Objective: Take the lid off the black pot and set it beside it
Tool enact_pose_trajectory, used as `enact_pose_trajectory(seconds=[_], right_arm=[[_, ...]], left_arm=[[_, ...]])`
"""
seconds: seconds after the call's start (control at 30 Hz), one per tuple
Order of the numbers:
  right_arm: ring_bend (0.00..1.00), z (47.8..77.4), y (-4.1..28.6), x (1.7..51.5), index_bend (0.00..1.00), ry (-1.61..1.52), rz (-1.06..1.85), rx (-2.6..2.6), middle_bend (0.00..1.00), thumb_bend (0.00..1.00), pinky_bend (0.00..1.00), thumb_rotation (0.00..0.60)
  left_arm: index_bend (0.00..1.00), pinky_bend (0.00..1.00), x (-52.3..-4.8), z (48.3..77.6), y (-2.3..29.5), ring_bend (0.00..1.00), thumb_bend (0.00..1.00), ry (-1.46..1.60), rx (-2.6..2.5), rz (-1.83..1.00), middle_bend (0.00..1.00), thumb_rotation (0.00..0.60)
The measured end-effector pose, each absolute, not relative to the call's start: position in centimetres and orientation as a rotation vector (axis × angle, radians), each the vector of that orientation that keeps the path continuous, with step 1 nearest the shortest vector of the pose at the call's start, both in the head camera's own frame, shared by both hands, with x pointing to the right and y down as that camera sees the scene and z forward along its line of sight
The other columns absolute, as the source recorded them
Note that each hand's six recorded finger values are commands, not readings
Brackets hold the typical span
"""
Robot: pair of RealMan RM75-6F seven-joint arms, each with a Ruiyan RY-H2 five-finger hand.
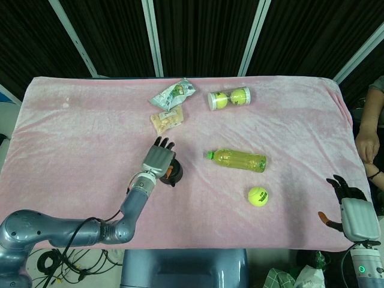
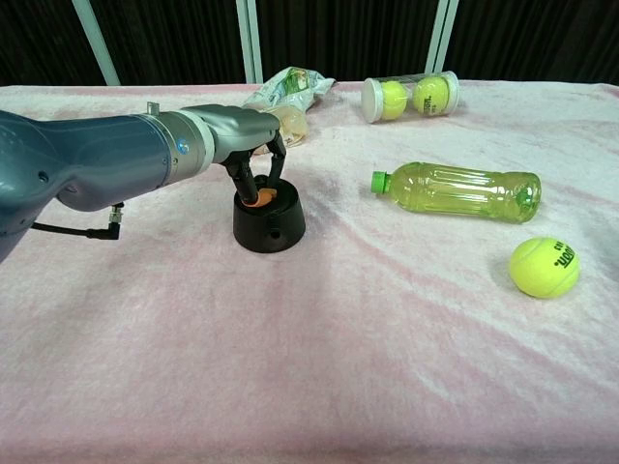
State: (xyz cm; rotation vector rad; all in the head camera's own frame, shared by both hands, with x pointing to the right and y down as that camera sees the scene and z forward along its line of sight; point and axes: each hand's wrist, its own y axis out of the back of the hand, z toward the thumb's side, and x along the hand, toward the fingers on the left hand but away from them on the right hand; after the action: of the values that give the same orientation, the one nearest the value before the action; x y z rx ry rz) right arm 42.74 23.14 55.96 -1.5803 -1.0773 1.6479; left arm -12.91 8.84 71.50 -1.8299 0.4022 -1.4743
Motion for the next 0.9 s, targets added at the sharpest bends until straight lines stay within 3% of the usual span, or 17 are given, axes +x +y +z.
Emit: enact_pose_trajectory(seconds=[0.9], right_arm=[[0.29,55.87,23.18,42.73,0.19,-1.077,1.642,-1.586,0.12,0.12,0.22,0.600]], left_arm=[[0.56,0.00,-12.87,71.33,9.16,0.00,0.38,0.404,-1.827,-1.470,0.14,0.600]])
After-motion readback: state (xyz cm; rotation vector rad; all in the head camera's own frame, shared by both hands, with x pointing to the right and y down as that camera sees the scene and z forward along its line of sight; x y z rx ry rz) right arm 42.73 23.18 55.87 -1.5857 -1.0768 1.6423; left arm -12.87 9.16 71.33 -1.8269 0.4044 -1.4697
